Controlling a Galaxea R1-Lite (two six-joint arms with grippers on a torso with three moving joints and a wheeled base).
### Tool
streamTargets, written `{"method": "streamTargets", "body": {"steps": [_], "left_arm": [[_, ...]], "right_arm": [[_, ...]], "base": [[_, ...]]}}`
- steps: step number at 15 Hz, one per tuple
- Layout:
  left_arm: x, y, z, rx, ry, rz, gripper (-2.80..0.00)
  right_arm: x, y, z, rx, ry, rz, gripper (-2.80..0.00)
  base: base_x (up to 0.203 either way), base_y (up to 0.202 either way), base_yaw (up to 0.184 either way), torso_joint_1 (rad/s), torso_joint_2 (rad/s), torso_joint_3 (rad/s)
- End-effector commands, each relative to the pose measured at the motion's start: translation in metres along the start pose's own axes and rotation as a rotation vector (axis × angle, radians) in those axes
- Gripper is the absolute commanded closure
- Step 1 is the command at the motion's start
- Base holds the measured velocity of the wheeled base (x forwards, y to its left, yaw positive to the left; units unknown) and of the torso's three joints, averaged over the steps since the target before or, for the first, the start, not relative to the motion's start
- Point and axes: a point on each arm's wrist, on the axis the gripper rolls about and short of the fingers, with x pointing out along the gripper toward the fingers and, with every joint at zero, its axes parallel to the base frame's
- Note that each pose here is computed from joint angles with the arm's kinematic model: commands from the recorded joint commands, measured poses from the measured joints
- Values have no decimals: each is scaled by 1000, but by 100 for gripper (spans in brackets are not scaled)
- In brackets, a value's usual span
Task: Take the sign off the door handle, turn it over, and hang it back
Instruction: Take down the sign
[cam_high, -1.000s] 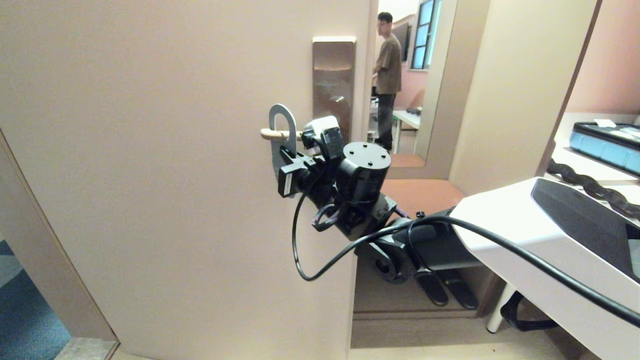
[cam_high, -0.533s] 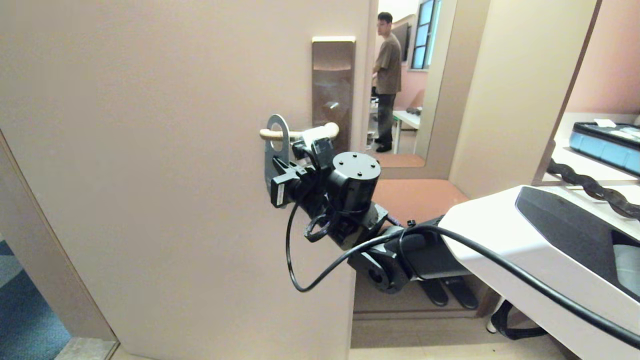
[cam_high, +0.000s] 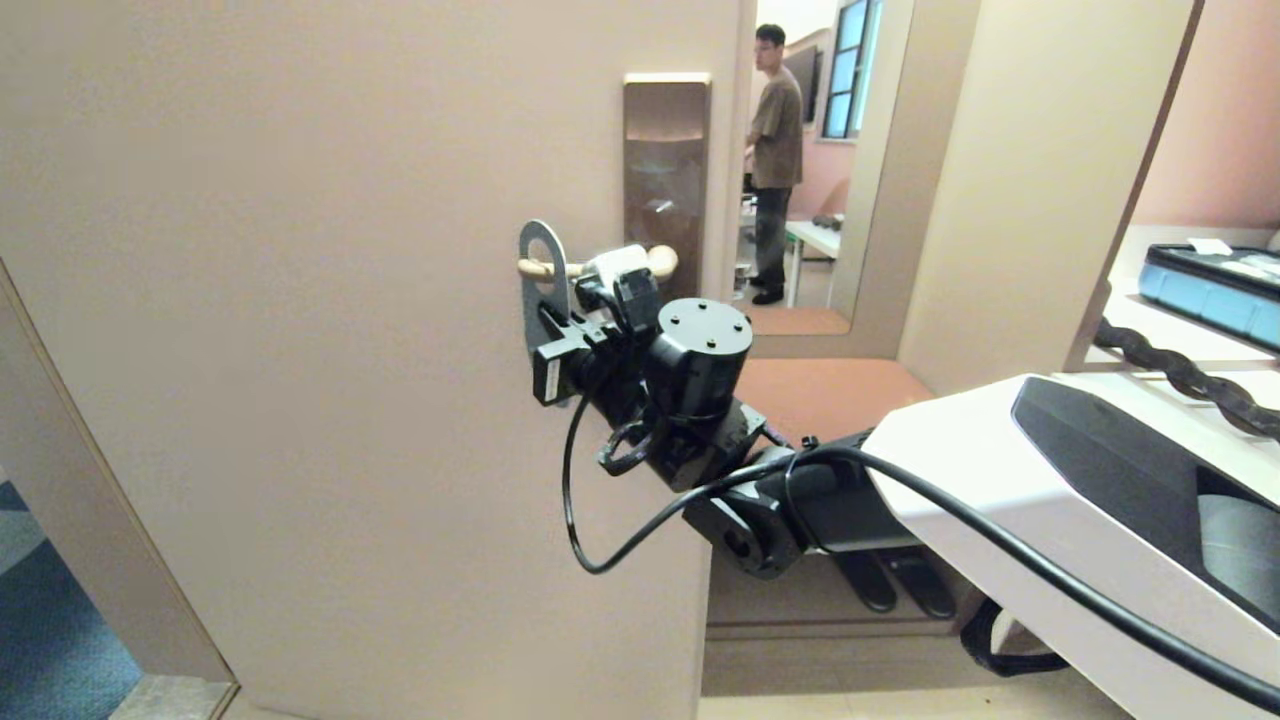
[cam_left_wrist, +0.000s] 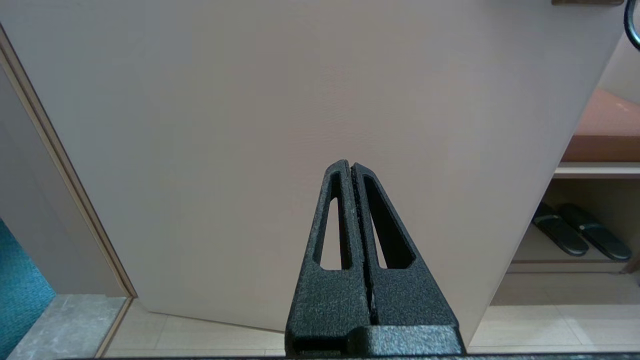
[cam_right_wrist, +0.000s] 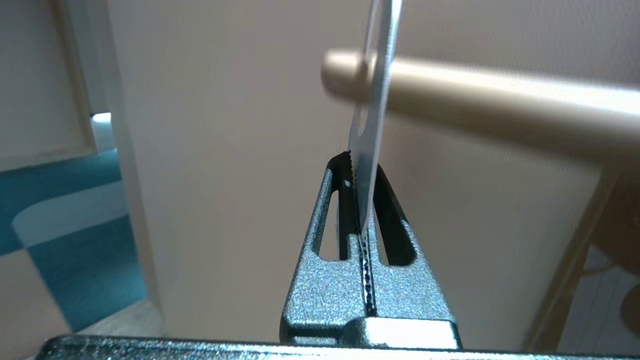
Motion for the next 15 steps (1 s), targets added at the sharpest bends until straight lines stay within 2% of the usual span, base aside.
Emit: {"method": "streamTargets", "body": {"steps": [1,15], "left_arm": [[0,0,0,-1,1,1,0],[0,0,0,-1,1,1,0]], "right_arm": [[4,1,-4,-15,-12,0,0],[-1,11,-21,-48,25,21,0]], "base": [[0,0,0,0,0,0],[0,0,0,0,0,0]]}}
